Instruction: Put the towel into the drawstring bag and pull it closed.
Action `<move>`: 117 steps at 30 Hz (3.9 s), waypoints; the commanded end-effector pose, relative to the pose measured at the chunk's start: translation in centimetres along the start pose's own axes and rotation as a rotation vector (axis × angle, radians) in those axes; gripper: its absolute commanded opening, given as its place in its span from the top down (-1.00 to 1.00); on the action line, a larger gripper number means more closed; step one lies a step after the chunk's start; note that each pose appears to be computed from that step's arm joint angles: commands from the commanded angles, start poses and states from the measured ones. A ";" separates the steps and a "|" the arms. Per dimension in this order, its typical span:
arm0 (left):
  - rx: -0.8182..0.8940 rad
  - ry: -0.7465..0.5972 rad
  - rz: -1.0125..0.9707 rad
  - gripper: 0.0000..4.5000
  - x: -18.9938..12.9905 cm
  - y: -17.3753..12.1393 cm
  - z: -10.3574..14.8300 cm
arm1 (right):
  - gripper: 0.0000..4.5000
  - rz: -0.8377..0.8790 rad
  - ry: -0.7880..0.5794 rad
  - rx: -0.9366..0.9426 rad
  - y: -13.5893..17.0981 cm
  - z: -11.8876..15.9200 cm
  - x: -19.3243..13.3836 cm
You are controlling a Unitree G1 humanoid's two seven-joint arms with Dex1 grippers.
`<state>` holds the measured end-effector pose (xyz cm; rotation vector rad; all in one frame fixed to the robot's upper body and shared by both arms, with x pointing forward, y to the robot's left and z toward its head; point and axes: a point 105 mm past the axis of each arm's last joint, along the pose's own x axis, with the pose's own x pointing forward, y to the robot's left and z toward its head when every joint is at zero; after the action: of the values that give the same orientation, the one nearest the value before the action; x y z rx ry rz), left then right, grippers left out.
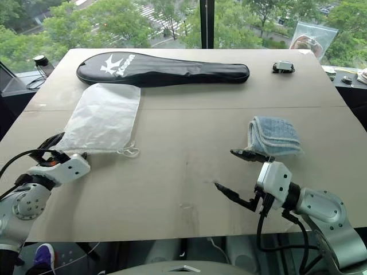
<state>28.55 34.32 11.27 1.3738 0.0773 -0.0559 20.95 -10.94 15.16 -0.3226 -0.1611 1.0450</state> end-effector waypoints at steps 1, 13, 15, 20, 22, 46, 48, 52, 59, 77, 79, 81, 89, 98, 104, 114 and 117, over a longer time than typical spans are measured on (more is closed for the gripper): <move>0.017 -0.036 0.004 -0.99 1.1 0.6 0.4 | -1.00 -0.021 -0.029 -0.028 0.0 1.1 0.3; -0.577 -0.242 -0.385 0.98 2.4 0.9 7.4 | -1.00 -0.349 0.143 0.022 -3.8 -0.9 -0.7; -0.575 -0.246 -0.396 0.98 2.5 1.2 7.8 | -1.00 -0.315 0.142 0.050 -3.5 -1.0 -0.8; -0.519 -0.225 -0.379 0.98 2.8 1.1 7.8 | -1.00 -0.295 0.151 0.053 -2.8 -1.4 -0.8; -0.537 -0.228 -0.365 0.98 2.8 1.1 8.0 | -1.00 -0.296 0.145 0.052 -2.7 -1.4 -0.7; -1.503 -0.297 -0.916 0.98 1.2 4.5 19.7 | -1.00 -0.738 0.450 0.517 -17.8 -7.6 -5.4; -1.512 -0.304 -0.909 0.98 1.6 4.5 20.4 | -1.00 -0.680 0.532 0.571 -17.5 -9.4 -5.2; -1.529 -0.302 -0.871 0.98 2.5 4.1 21.3 | -1.00 -0.555 0.704 0.667 -15.5 -12.7 -4.7; -1.572 -0.321 -0.806 1.00 3.7 4.2 22.6 | -0.66 -0.409 0.814 0.541 -14.3 -15.8 -3.0; -1.528 -0.325 -0.928 1.00 4.5 4.2 24.7 | 1.00 -0.043 0.144 0.403 -4.0 -1.1 2.2; -1.508 -0.329 -0.962 1.00 4.6 4.0 25.1 | 1.00 -0.034 0.119 0.394 -3.2 -0.3 3.4; -1.477 -0.336 -0.997 1.00 4.5 3.7 25.6 | 1.00 -0.043 0.113 0.382 -3.1 -0.2 4.8; -1.385 -0.444 -1.166 1.00 2.4 3.8 27.3 | 1.00 -0.167 0.248 0.285 -6.0 -3.7 10.3; -1.307 -0.356 -1.147 1.00 1.5 1.3 24.8 | 1.00 -0.125 0.047 0.522 -5.7 -3.5 14.4; -1.219 -0.324 -1.133 1.00 0.9 -0.3 23.5 | 1.00 -0.178 -0.201 0.922 -7.5 -2.8 15.5; -1.229 -0.459 -1.070 1.00 1.8 1.9 25.5 | 0.40 -0.133 -0.106 0.719 -4.9 -3.9 18.5; -1.203 -0.455 -1.045 1.00 2.4 1.7 25.3 | -0.18 -0.151 -0.060 0.609 -4.9 -4.1 16.0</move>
<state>31.25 9.83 17.06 -0.0419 0.4117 -1.0191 34.77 0.69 10.87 0.3270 0.1555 0.8858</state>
